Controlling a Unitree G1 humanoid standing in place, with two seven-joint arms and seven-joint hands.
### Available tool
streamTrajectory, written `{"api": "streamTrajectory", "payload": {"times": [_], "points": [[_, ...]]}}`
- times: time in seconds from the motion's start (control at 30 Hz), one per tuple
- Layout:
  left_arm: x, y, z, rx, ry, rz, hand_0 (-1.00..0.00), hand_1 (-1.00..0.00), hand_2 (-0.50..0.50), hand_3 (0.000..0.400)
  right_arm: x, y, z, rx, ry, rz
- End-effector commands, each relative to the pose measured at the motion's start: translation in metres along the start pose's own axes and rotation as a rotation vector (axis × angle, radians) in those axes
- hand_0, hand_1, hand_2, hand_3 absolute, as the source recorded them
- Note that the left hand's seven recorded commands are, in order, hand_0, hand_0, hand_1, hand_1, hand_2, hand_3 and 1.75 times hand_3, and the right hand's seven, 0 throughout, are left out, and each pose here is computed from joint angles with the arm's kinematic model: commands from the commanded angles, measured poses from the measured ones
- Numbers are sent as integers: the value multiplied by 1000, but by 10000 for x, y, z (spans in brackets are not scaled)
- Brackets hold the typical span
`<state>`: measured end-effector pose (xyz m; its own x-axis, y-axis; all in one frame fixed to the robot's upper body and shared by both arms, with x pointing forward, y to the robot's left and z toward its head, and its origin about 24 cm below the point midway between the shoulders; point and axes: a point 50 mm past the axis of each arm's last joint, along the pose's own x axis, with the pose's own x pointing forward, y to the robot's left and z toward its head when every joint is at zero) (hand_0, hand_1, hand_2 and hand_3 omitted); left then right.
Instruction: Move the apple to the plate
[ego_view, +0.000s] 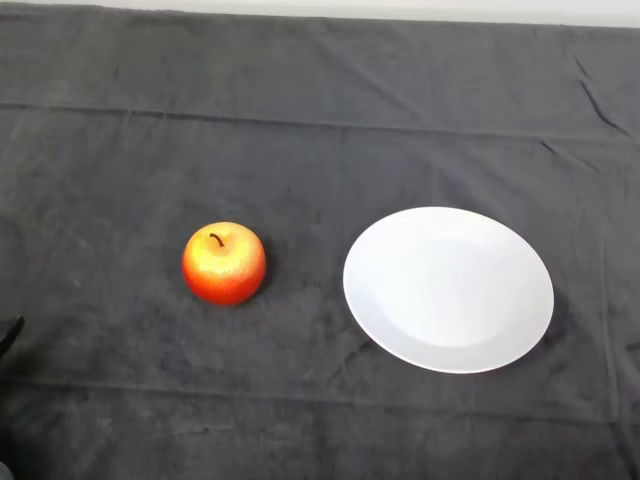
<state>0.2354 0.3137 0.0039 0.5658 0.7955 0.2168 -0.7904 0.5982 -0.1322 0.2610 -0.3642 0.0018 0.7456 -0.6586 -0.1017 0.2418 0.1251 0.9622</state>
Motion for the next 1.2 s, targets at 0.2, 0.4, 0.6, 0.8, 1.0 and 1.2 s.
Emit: {"api": "streamTrajectory", "payload": {"times": [0.2,0.4,0.6,0.8,1.0,1.2], "points": [[-27,-102,13,43,-35,-59,0,0,0,0,17,17,104,6,-38,13],[-91,-172,-10,75,-41,-99,0,0,0,0,17,17,104,6,-38,13],[-125,-96,-29,103,-45,-147,0,0,0,0,17,17,104,6,-38,13],[-192,-110,-14,110,-70,-202,0,0,0,0,17,17,104,6,-38,13],[-297,-225,18,103,-105,-269,0,0,0,0,17,17,104,5,-38,13],[-381,-271,42,104,-127,-325,0,0,0,0,16,18,104,5,-38,13]]}}
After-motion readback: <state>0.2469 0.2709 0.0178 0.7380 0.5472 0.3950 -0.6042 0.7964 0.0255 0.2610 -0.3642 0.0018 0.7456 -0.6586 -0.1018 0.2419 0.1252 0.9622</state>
